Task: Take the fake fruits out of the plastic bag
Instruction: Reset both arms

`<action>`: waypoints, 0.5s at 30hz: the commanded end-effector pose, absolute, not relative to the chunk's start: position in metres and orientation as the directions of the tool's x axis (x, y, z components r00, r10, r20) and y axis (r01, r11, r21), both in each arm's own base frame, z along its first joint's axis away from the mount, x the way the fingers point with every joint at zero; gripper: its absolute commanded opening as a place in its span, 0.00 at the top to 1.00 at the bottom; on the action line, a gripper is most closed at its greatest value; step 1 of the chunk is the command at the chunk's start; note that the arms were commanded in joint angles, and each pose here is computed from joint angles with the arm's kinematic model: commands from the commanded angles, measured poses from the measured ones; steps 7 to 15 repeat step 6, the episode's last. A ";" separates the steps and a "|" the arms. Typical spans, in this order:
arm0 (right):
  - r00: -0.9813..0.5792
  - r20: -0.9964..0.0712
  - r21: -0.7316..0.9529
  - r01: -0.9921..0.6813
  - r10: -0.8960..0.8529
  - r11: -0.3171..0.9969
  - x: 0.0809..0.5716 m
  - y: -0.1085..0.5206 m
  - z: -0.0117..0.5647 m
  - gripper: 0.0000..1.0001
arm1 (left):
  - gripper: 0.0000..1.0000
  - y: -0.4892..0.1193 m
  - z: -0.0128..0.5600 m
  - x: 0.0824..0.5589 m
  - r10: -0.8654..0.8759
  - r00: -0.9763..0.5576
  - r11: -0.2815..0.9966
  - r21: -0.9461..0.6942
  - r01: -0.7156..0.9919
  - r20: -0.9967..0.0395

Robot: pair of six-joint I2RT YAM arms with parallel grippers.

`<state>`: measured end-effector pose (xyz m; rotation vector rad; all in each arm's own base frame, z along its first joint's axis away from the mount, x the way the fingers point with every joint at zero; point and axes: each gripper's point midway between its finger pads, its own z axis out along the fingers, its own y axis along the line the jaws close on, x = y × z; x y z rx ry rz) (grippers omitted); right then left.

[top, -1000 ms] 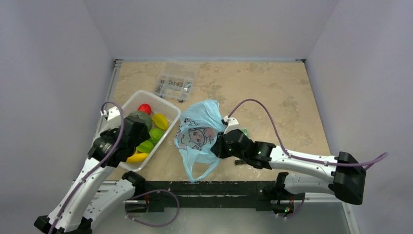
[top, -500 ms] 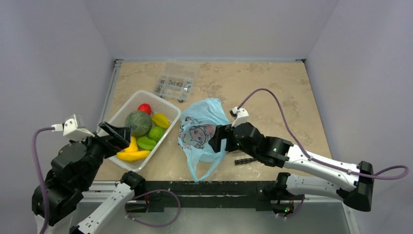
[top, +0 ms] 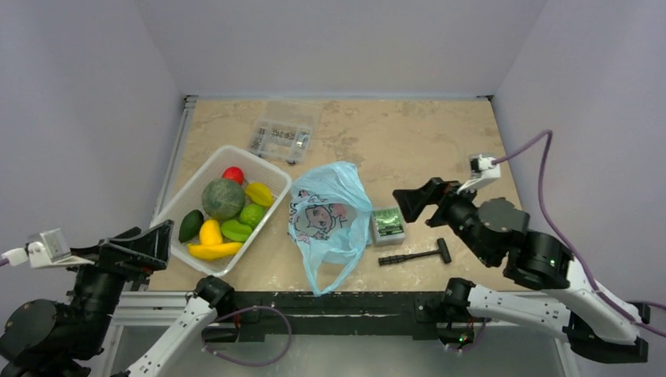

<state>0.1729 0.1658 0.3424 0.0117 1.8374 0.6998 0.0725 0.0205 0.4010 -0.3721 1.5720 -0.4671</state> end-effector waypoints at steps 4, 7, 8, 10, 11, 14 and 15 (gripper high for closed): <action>-0.183 -0.897 0.439 -0.270 0.402 0.857 0.178 0.111 0.387 0.01 | 0.00 0.039 0.421 0.059 -0.482 0.049 0.876 -0.480 0.046 -0.875; -0.169 -0.900 0.434 -0.279 0.401 0.857 0.178 0.112 0.387 0.01 | 0.00 0.037 0.423 0.058 -0.484 0.046 0.874 -0.482 0.061 -0.874; -0.169 -0.900 0.434 -0.279 0.401 0.857 0.178 0.112 0.387 0.01 | 0.00 0.037 0.423 0.058 -0.484 0.046 0.874 -0.482 0.061 -0.874; -0.169 -0.900 0.434 -0.279 0.401 0.857 0.178 0.112 0.387 0.01 | 0.00 0.037 0.423 0.058 -0.484 0.046 0.874 -0.482 0.061 -0.874; -0.169 -0.900 0.434 -0.279 0.401 0.857 0.178 0.112 0.387 0.01 | 0.00 0.037 0.423 0.058 -0.484 0.046 0.874 -0.482 0.061 -0.874; -0.169 -0.900 0.434 -0.279 0.401 0.857 0.178 0.112 0.387 0.01 | 0.00 0.037 0.423 0.058 -0.484 0.046 0.874 -0.482 0.061 -0.874; -0.169 -0.900 0.434 -0.279 0.401 0.857 0.178 0.112 0.387 0.01 | 0.00 0.037 0.423 0.058 -0.484 0.046 0.874 -0.482 0.061 -0.874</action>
